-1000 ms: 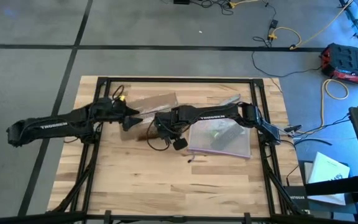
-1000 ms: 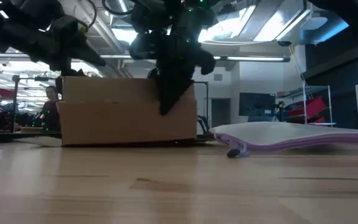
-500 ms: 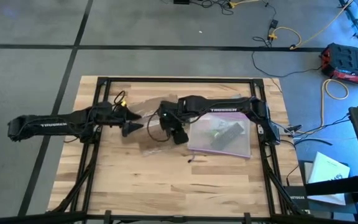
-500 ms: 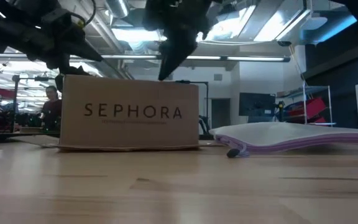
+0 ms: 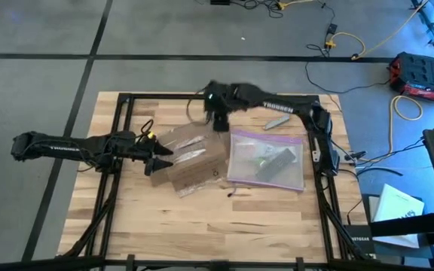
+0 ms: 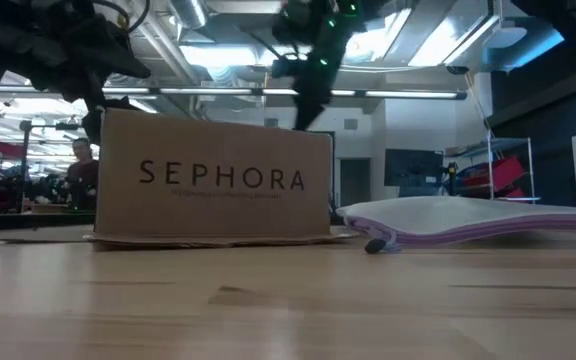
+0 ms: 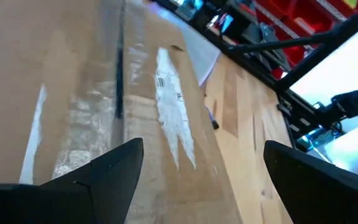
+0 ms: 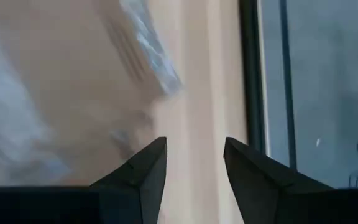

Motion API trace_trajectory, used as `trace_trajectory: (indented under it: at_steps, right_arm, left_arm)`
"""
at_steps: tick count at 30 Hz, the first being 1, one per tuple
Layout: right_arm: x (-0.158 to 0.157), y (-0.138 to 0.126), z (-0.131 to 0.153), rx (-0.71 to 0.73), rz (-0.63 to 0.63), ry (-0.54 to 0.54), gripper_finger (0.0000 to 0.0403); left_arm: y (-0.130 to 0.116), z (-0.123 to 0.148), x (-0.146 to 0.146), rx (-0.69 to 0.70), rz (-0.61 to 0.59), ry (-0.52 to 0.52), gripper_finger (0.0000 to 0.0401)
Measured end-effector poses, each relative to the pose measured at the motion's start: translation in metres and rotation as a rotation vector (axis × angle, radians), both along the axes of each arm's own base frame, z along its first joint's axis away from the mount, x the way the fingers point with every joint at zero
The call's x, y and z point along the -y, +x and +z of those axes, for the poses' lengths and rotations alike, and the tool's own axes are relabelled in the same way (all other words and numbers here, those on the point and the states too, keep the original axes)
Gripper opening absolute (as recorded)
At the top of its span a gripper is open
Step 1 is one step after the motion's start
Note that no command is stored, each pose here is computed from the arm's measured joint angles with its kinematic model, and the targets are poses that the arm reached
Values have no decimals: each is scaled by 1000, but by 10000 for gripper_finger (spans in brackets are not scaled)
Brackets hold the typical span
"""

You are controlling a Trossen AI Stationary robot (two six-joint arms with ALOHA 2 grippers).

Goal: Unpack boxes
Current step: Break down the cardboard box using a cutter until it is fully flat

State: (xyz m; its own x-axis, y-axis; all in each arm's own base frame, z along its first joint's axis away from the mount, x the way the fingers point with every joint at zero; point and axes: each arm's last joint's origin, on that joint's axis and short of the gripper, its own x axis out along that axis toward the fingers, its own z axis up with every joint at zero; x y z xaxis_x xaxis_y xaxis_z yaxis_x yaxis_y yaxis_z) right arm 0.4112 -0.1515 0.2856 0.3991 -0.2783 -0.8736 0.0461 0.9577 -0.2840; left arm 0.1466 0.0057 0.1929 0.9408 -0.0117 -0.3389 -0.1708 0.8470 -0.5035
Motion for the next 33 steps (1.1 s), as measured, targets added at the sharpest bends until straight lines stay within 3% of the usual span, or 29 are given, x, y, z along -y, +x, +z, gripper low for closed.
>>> trace_trajectory:
  at_steps: [8, 14, 18, 28, 33]
  right_arm:
    - [65, -58, -6, -186, -123, 196, 149]
    - [87, -91, -9, -320, -148, 266, 149]
    - [101, -114, -20, -329, -186, 312, 145]
    - [86, -204, -36, -9, -241, 365, 96]
    - [66, -222, -46, -144, -105, 331, 108]
  left_arm:
    - [2, 9, -2, 96, 93, 32, 320]
    - [2, 11, -3, 108, 119, 32, 320]
    - [2, 10, -5, 100, 153, 27, 320]
    - [2, 19, -6, 180, 153, 119, 320]
    - [2, 20, -12, 185, 204, 126, 320]
